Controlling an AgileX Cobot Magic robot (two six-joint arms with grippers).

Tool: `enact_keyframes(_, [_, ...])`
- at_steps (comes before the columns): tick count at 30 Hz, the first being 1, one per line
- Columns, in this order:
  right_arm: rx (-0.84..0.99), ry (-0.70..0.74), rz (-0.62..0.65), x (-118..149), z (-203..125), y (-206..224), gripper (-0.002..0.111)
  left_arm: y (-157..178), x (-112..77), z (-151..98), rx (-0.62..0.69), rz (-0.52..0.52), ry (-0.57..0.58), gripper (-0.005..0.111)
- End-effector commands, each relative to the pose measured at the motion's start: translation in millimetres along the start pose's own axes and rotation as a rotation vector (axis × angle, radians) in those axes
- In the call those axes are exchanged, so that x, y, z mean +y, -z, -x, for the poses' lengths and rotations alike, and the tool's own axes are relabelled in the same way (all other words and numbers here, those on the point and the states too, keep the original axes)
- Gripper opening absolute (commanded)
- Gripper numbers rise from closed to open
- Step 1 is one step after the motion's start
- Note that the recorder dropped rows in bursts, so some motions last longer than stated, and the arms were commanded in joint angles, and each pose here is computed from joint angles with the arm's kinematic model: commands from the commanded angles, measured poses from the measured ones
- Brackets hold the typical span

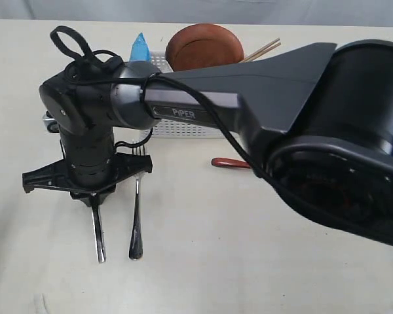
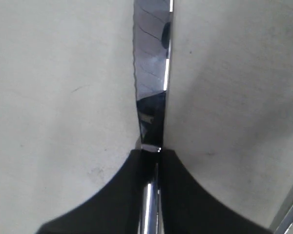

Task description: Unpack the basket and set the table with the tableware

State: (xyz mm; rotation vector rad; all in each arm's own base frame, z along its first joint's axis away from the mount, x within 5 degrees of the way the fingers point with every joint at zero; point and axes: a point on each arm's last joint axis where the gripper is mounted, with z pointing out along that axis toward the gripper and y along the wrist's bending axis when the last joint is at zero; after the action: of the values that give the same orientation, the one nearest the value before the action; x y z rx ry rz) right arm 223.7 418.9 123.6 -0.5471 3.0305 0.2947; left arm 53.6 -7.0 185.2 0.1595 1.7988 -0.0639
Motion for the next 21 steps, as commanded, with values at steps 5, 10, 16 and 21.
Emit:
enact_keyframes(5, [0.015, -0.111, -0.109, -12.3, -0.8, -7.2, 0.000, -0.1, 0.1, -0.9, -0.001, 0.002, -0.008, 0.000])
enact_keyframes(10, [-0.019, -0.154, -0.140, -14.7, 1.4, 1.6, 0.000, -0.1, 0.1, -0.9, -0.001, 0.002, -0.008, 0.000])
enact_keyframes(16, [-0.011, -0.176, -0.183, -18.3, 0.0, 5.0, 0.000, -0.1, 0.1, -0.9, -0.001, 0.002, -0.008, 0.000])
enact_keyframes(21, [-0.045, -0.230, -0.176, -23.2, -2.1, 6.4, 0.000, -0.1, 0.1, -0.9, -0.001, 0.002, -0.008, 0.000])
